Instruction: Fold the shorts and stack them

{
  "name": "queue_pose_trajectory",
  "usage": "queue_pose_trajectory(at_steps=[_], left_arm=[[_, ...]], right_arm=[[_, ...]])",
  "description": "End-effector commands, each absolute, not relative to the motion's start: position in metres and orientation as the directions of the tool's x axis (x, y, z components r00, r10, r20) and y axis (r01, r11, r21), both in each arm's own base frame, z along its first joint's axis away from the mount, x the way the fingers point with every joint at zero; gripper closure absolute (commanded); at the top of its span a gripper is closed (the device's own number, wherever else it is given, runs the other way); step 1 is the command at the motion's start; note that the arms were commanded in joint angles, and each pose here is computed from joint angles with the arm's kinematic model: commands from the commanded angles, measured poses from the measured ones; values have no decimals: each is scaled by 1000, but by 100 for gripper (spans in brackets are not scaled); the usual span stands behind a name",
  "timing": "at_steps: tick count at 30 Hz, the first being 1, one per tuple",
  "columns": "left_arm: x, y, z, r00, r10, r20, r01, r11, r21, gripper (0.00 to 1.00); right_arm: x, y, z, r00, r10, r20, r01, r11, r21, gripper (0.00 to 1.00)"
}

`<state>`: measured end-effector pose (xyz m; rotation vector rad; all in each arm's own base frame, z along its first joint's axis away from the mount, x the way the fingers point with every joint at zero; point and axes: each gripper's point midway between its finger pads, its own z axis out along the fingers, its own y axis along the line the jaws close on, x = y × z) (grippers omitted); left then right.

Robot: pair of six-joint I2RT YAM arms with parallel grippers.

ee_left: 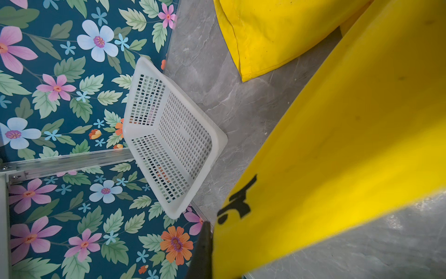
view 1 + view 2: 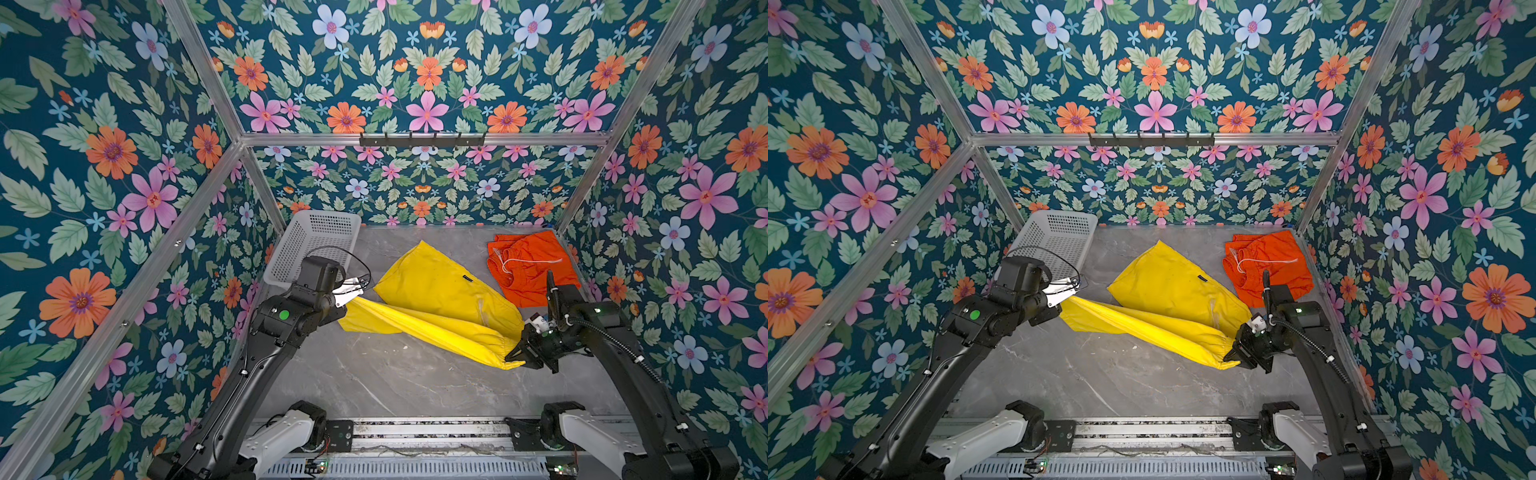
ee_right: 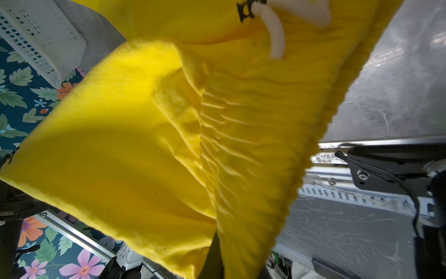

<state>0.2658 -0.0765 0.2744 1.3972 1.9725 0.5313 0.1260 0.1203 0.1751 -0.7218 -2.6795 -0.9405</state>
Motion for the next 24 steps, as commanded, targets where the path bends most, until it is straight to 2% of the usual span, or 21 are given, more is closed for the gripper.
queue_pose_trajectory(at_steps=[1,3,10,17,24], left_arm=[[280,-72,283,-222,942,-252,620,335,709,100],[292,-76,280,-209,952,-222,628,305,716,100],[354,-118,291,-106,957,-269,603,277,748,100],[413,-157,300,-28,955,-296,587,255,768,100],[447,-183,305,23,939,-343,574,268,774,100]], right_arm=[[102,114,165,-818,388,425,562,699,442,100],[106,115,162,-817,388,427,563,696,444,100],[128,117,161,-803,398,443,590,634,499,100],[155,110,163,-773,431,465,634,523,569,100],[175,106,167,-776,439,454,630,488,604,100]])
